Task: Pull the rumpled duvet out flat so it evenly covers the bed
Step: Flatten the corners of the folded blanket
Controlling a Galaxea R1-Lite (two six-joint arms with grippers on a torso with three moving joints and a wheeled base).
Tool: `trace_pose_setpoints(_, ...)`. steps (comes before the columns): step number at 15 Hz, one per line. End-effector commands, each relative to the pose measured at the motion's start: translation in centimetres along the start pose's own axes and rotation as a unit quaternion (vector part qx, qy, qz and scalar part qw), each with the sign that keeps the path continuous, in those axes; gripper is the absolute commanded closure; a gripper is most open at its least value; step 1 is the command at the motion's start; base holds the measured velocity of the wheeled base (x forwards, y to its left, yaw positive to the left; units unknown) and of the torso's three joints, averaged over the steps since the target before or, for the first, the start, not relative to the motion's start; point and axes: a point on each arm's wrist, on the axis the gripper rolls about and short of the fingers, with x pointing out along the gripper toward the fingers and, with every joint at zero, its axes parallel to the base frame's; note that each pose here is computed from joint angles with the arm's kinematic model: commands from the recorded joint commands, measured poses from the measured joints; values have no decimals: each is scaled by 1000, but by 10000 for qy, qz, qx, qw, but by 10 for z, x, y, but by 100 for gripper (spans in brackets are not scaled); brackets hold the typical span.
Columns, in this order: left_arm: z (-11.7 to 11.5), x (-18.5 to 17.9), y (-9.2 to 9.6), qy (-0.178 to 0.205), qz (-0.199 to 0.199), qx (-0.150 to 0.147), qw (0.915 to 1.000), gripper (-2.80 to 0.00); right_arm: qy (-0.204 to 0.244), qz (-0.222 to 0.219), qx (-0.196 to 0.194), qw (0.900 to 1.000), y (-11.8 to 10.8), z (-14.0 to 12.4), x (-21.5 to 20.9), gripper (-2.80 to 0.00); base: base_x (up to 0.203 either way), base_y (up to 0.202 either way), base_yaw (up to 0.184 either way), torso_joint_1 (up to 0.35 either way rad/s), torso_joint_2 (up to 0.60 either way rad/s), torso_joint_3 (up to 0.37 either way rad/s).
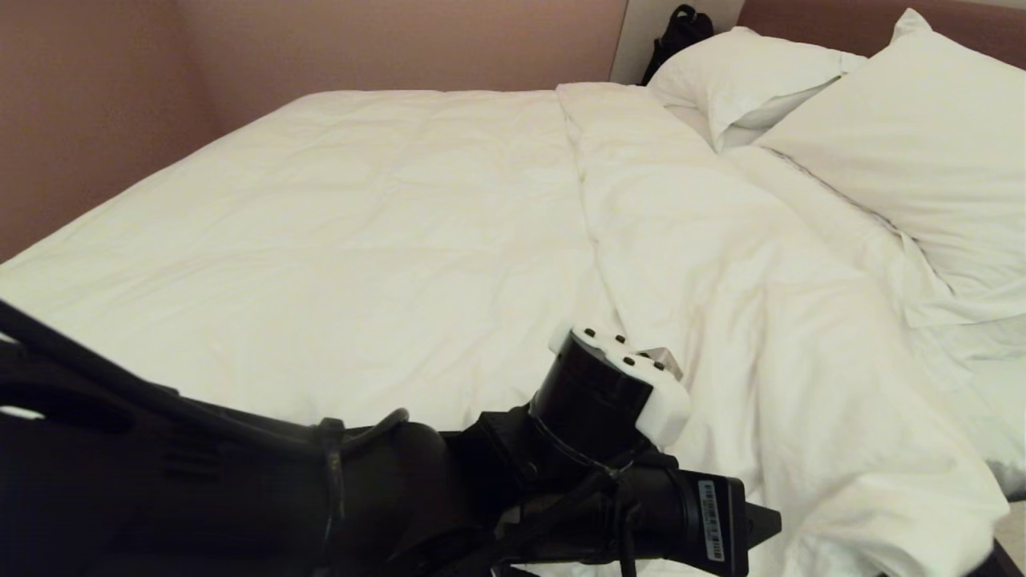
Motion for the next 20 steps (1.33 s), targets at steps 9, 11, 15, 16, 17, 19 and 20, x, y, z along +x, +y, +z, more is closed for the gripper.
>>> trace_pose_setpoints(9, 21, -80, -33, -1017, -102, 421, 9939, -280, 8, 5, -2, 10000, 0, 0, 0, 0, 0, 0, 0, 0, 0, 0)
trace_pose_setpoints(11, 24, -112, -37, -1493, 160, 627, 9867, -280, 8, 5, -2, 10000, 0, 0, 0, 0, 0, 0, 0, 0, 0, 0)
trace_pose_setpoints(15, 20, -188, -33, -2317, 692, 872, 9664, -280, 8, 5, -2, 10000, 0, 0, 0, 0, 0, 0, 0, 0, 0, 0)
trace_pose_setpoints(16, 17, -199, -28, -2390, 864, 890, 9631, -280, 8, 5, -2, 10000, 0, 0, 0, 0, 0, 0, 0, 0, 0, 0)
trace_pose_setpoints(17, 14, -207, -23, -2387, 1043, 877, 9615, -280, 8, -3, -2, 10000, 0, 0, 0, 0, 0, 0, 0, 0, 0, 0)
trace_pose_setpoints(19, 6, -252, -26, -2725, 1259, 900, 9496, 0, 8, 5, -2, 10000, 0, 0, 0, 0, 0, 0, 0, 0, 0, 0)
trace_pose_setpoints(20, -3, -277, -27, -2918, 1413, 924, 9415, 0, 8, 5, -2, 10000, 0, 0, 0, 0, 0, 0, 0, 0, 0, 0)
